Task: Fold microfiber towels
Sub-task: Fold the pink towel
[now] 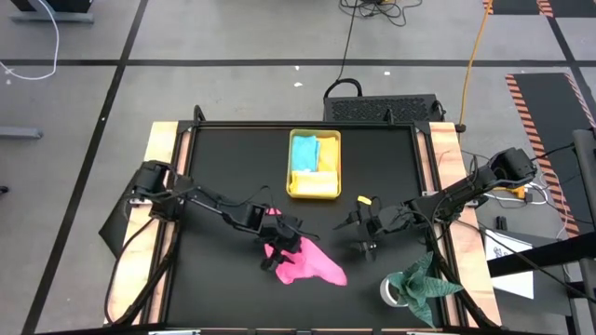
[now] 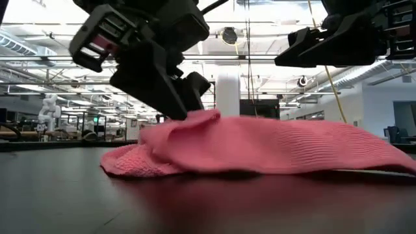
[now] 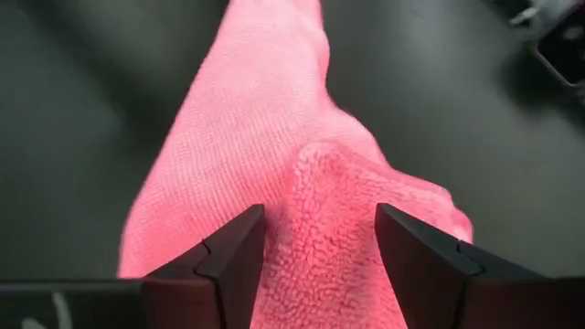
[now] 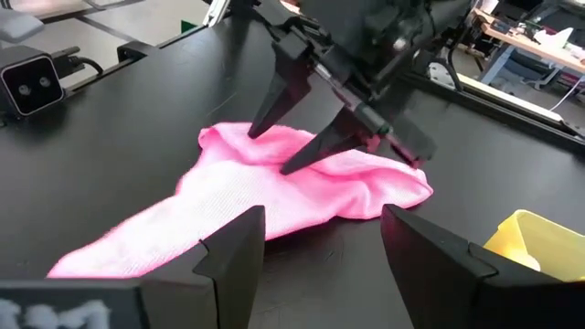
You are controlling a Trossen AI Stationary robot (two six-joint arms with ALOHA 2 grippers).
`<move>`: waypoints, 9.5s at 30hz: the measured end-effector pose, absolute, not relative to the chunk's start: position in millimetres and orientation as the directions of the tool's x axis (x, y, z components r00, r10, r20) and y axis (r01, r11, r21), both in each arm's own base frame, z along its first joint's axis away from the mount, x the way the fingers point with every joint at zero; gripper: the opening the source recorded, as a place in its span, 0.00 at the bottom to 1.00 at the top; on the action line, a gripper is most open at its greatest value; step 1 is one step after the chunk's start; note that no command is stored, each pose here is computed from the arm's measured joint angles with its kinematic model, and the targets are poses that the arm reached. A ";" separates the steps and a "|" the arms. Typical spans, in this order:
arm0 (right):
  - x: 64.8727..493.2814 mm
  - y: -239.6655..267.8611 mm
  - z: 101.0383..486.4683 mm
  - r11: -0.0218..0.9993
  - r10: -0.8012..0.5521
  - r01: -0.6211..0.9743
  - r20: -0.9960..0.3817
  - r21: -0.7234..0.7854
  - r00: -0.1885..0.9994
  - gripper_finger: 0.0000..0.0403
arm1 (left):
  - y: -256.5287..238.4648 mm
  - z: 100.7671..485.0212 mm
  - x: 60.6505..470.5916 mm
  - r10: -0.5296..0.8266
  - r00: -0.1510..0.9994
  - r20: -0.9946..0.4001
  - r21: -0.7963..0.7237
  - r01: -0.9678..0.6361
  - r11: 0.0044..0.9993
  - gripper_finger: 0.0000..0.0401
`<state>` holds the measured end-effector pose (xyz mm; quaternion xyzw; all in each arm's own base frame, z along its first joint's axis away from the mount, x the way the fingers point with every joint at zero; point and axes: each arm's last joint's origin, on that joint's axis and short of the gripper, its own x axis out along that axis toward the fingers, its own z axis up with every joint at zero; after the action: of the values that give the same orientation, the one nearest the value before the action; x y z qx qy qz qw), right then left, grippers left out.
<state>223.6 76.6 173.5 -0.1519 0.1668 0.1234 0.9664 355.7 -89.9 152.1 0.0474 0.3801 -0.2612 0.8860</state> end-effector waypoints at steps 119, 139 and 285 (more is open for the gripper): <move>334.2 61.9 119.0 0.655 -0.184 -0.405 -0.655 -0.637 0.733 0.52 | -118.3 169.0 247.3 -0.227 0.649 -0.726 -0.117 0.209 0.971 0.05; 352.7 34.0 104.3 0.085 -0.095 -0.617 -0.623 -0.782 0.776 0.20 | -116.4 170.5 250.1 -0.181 0.695 -0.696 -0.072 0.183 0.980 0.31; 305.7 76.8 113.9 0.266 0.066 -0.687 -0.698 -0.676 0.713 0.35 | -142.1 121.4 278.4 -0.505 0.565 -0.652 -0.350 0.366 0.862 0.31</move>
<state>305.7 76.8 113.9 -0.5505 0.2821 0.2528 0.7440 278.4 -142.1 121.4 -0.0880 0.3954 -0.2473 0.8802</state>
